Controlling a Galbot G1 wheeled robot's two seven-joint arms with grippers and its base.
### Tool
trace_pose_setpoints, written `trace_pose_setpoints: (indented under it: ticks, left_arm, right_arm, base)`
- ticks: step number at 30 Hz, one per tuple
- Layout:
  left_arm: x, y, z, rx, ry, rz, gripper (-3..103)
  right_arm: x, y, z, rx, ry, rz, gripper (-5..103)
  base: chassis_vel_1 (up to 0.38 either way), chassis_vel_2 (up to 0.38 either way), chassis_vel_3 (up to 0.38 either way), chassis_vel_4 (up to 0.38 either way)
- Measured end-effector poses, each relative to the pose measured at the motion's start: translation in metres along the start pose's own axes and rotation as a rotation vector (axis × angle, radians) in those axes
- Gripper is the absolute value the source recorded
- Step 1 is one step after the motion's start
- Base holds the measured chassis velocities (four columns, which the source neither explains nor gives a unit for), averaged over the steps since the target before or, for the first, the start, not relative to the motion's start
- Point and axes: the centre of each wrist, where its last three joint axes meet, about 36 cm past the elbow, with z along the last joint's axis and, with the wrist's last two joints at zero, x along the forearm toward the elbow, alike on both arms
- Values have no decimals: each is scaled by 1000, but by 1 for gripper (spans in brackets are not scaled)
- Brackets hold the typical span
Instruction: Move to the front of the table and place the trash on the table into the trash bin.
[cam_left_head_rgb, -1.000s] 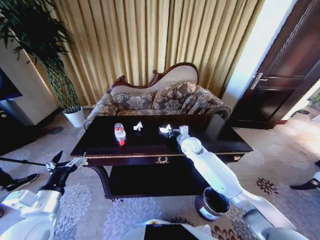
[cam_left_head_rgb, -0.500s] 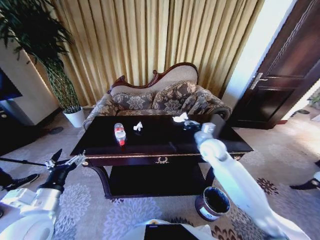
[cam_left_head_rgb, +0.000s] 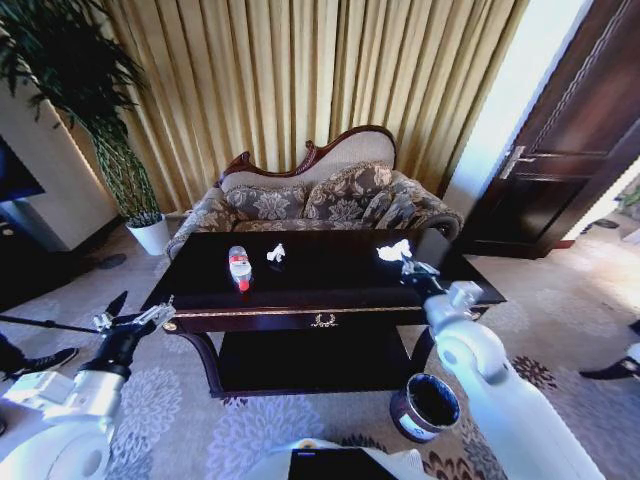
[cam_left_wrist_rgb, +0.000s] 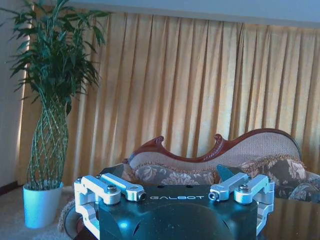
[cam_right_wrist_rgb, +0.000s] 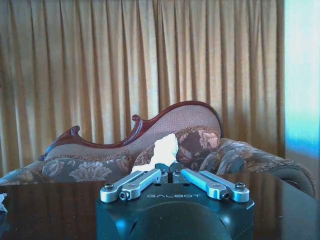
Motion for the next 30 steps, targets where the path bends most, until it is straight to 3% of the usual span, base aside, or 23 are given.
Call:
trace_pose_setpoints:
  ticks: [10, 22, 24, 30]
  left_arm:
    - [1, 1, 4, -11, -1, 11, 100]
    - [2, 0, 4, -8, -4, 14, 100]
    - [2, 0, 4, -7, -5, 12, 100]
    - [3, -1, 5, 0, -6, 6, 100]
  right_arm:
    - [26, 1, -7, -11, -17, 24, 0]
    - [28, 5, 5, -4, 1, 29, 0]
    - [25, 3, 12, -4, 23, 38, 0]
    - [-7, -36, 83, 98, 217, 189, 0]
  base:
    - [80, -83, -78, 91]
    - [207, -204, -213, 194]
    - [71, -86, -71, 96]
    - [4, -1, -2, 10]
